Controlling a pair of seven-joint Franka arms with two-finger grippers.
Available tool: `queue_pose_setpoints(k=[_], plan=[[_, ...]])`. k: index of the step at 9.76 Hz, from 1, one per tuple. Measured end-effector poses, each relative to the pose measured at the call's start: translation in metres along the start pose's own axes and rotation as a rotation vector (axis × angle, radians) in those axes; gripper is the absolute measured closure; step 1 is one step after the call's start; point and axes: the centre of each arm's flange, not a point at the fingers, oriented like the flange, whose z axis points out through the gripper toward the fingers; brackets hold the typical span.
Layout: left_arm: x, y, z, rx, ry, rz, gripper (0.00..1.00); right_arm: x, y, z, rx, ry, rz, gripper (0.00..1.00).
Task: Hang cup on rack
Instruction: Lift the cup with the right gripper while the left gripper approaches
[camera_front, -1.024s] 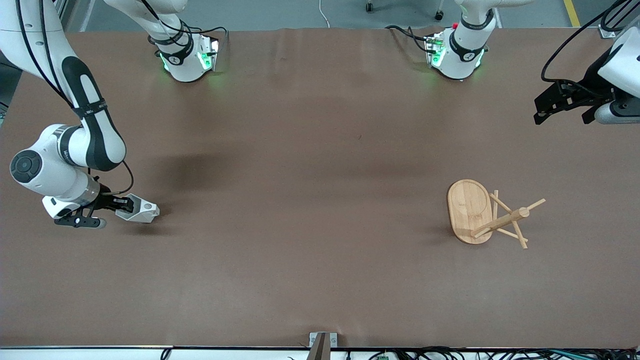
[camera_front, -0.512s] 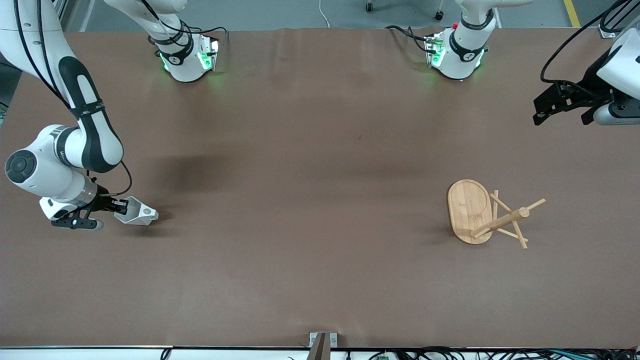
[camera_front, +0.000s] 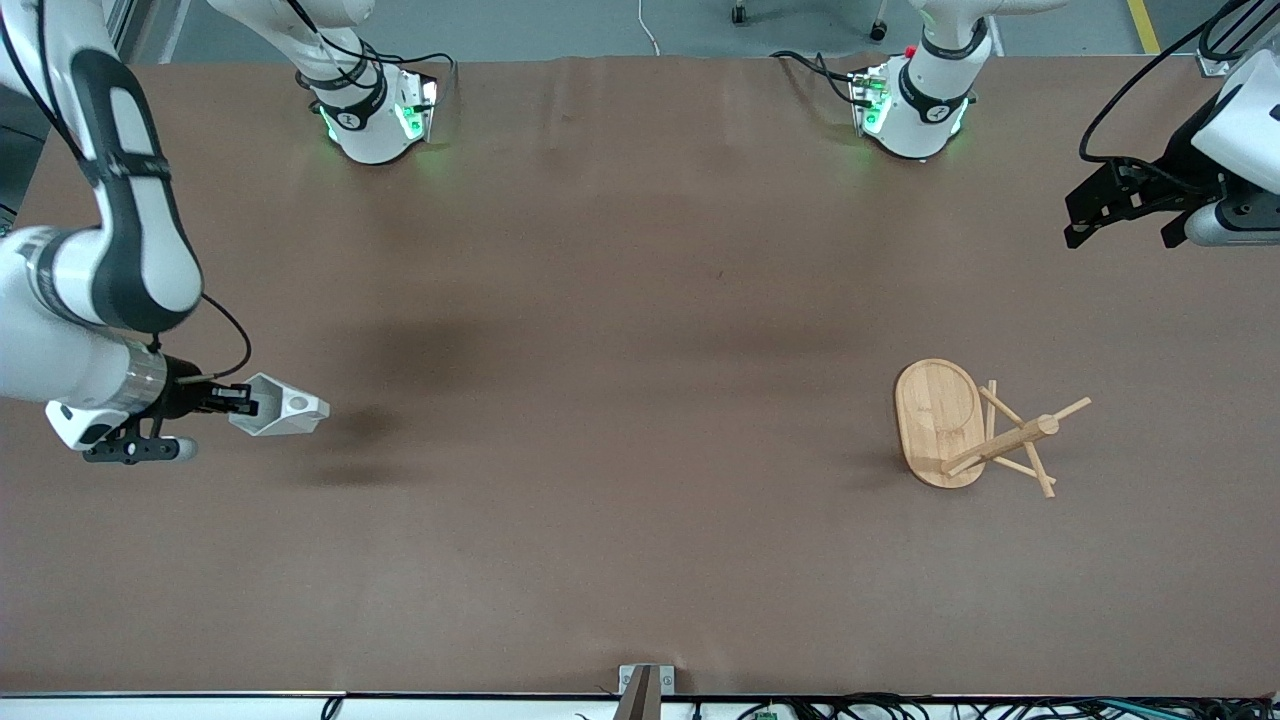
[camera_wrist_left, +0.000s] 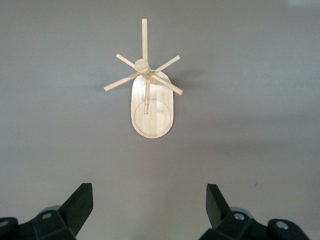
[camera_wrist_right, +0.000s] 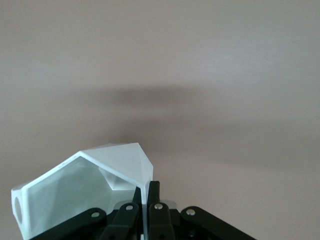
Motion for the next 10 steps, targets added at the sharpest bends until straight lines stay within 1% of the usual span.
queue_pose_setpoints(k=[1,2,4,6,8,10], plan=[[-0.001,0.009,0.001,-0.001,-0.004,0.017,0.00,-0.009,-0.024,-0.012,0.093,-0.018,-0.003,0.96],[-0.002,0.024,0.002,-0.002,-0.007,0.046,0.00,-0.013,-0.052,-0.011,0.195,-0.040,-0.005,0.96],[-0.008,0.064,0.007,-0.007,-0.015,0.122,0.00,-0.018,-0.101,0.004,0.408,-0.076,0.017,0.96],[-0.017,0.120,0.016,-0.012,-0.027,0.272,0.00,-0.026,-0.138,0.020,0.600,-0.120,0.049,0.96],[-0.028,0.170,0.027,-0.032,-0.038,0.413,0.00,-0.037,-0.170,0.042,0.771,-0.143,0.033,0.96],[-0.038,0.197,0.032,-0.100,-0.061,0.532,0.00,-0.053,-0.196,0.074,0.913,-0.151,-0.009,0.96]])
